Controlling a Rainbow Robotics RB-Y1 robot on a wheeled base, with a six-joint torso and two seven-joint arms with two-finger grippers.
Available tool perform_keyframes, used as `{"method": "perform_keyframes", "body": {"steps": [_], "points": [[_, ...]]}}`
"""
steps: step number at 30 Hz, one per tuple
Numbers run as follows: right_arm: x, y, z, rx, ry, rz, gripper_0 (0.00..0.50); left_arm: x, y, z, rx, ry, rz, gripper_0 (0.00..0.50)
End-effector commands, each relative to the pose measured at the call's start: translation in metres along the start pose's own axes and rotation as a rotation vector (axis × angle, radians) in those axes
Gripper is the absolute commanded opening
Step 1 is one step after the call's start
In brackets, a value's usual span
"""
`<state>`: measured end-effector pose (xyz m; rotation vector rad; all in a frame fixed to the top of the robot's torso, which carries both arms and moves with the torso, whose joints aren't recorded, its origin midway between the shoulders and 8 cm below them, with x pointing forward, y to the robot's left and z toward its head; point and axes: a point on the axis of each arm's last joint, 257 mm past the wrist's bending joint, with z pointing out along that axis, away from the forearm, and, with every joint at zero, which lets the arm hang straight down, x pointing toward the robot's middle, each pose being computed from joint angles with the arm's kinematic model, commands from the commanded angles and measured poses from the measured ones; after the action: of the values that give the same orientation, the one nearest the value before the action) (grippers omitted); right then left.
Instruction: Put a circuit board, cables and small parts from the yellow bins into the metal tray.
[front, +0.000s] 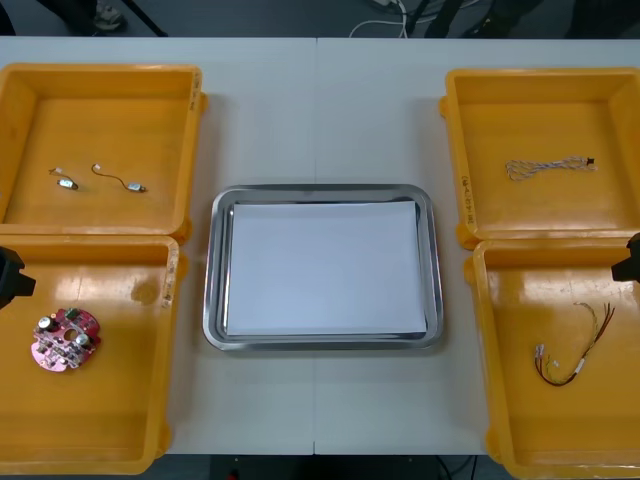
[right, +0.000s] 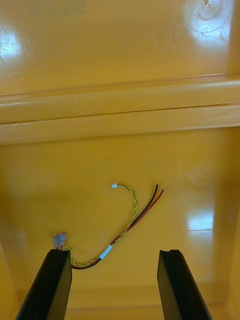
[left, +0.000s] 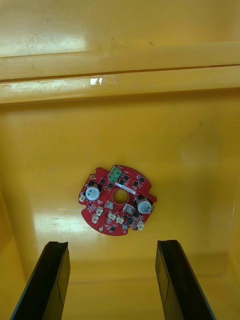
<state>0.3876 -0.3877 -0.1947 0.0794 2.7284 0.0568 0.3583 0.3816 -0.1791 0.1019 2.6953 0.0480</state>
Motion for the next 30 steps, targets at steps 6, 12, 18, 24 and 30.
{"method": "perform_keyframes", "body": {"steps": [6, 12, 18, 24, 30], "points": [[-0.0009, -0.0025, -0.0079, 0.014, -0.011, -0.054, 0.500, -0.0133, 0.0149, -0.0169, -0.041, -0.050, -0.021, 0.500], [-0.0009, -0.0025, -0.0079, 0.014, -0.011, -0.054, 0.500, -0.0133, 0.0149, -0.0169, -0.041, -0.050, -0.021, 0.500], [-0.0009, -0.0025, -0.0079, 0.014, -0.011, -0.054, 0.500, -0.0133, 0.0149, -0.0169, -0.041, -0.050, -0.021, 0.500], [-0.0009, -0.0025, -0.0079, 0.014, -0.011, -0.054, 0.500, -0.0133, 0.0149, -0.0169, -0.041, -0.050, -0.021, 0.500], [-0.0009, -0.0025, -0.0079, 0.014, -0.011, -0.054, 0.500, -0.0133, 0.0149, -0.0169, -0.041, -0.050, -0.021, 0.500]]}}
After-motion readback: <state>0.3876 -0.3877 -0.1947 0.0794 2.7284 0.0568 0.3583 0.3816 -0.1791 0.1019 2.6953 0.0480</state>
